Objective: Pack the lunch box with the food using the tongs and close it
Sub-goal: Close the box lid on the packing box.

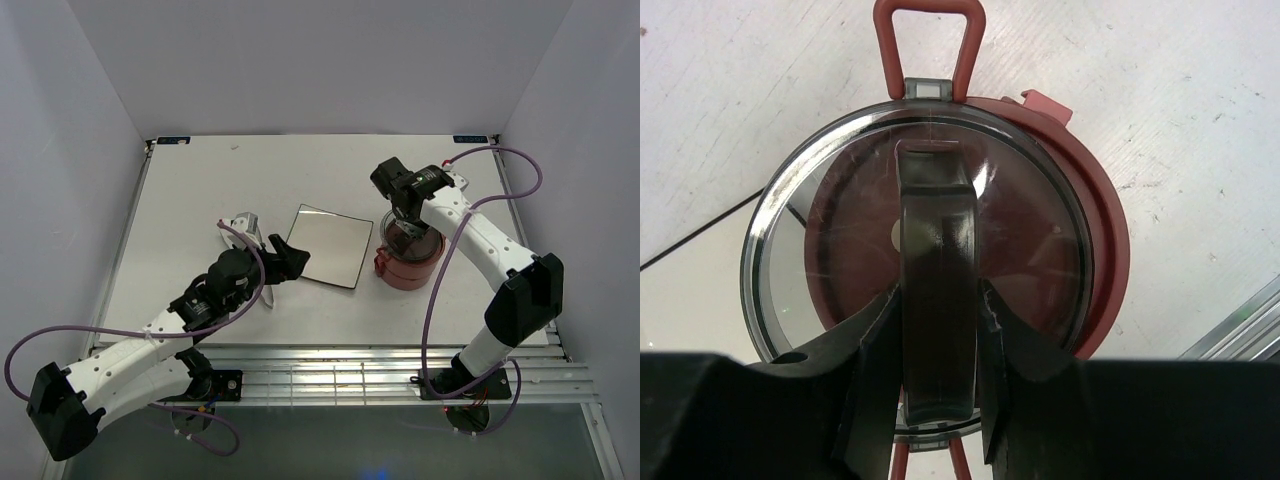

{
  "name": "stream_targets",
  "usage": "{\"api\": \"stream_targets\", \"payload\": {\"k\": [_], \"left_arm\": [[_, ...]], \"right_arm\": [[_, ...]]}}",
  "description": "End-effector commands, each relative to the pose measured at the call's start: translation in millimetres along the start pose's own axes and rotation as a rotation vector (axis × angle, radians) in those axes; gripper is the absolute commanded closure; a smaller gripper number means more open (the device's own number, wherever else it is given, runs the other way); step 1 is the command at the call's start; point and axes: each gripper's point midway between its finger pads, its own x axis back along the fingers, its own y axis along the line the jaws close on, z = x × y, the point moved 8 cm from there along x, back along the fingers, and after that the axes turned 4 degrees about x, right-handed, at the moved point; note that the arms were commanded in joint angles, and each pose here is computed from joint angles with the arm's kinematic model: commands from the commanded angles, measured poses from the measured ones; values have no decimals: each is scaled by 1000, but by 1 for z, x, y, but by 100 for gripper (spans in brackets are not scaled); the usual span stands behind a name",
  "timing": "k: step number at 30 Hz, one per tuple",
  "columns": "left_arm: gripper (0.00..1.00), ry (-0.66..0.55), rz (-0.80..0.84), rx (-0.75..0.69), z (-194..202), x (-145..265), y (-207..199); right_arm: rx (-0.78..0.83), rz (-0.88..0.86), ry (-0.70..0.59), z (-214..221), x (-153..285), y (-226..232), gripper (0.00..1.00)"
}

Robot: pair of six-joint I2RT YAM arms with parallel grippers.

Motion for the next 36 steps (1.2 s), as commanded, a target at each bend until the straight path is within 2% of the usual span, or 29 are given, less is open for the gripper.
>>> {"api": "stream_targets", "payload": {"k": [1,16,17,18,28,30,32,36], "left_arm": [[10,-28,-2,-9,0,5,2],[10,-56,1,-22,-4,11,-2],[10,-56,-1,-24,-3,11,-1],[10,-58,-2,-24,-4,11,-1],[10,-66,-7,-30,-4,12,-1],[10,-69,-8,-31,-5,13,-1],[10,-77,-12,-34,-6,14,-1],[9,-83,-4,-45,-7,15,-2]], "right_arm": [[8,91,35,9,-10,-3,83],[-29,94,20,8,-10,-5,70],[-31,92,15,7,-9,-5,60],[-35,88,15,6,-8,-5,56],[-63,37,-12,-6,6,-4,53],[-65,28,-15,-9,9,-2,52],[-68,20,-11,-10,11,0,46],[-82,-9,-27,-15,20,-7,45]]}}
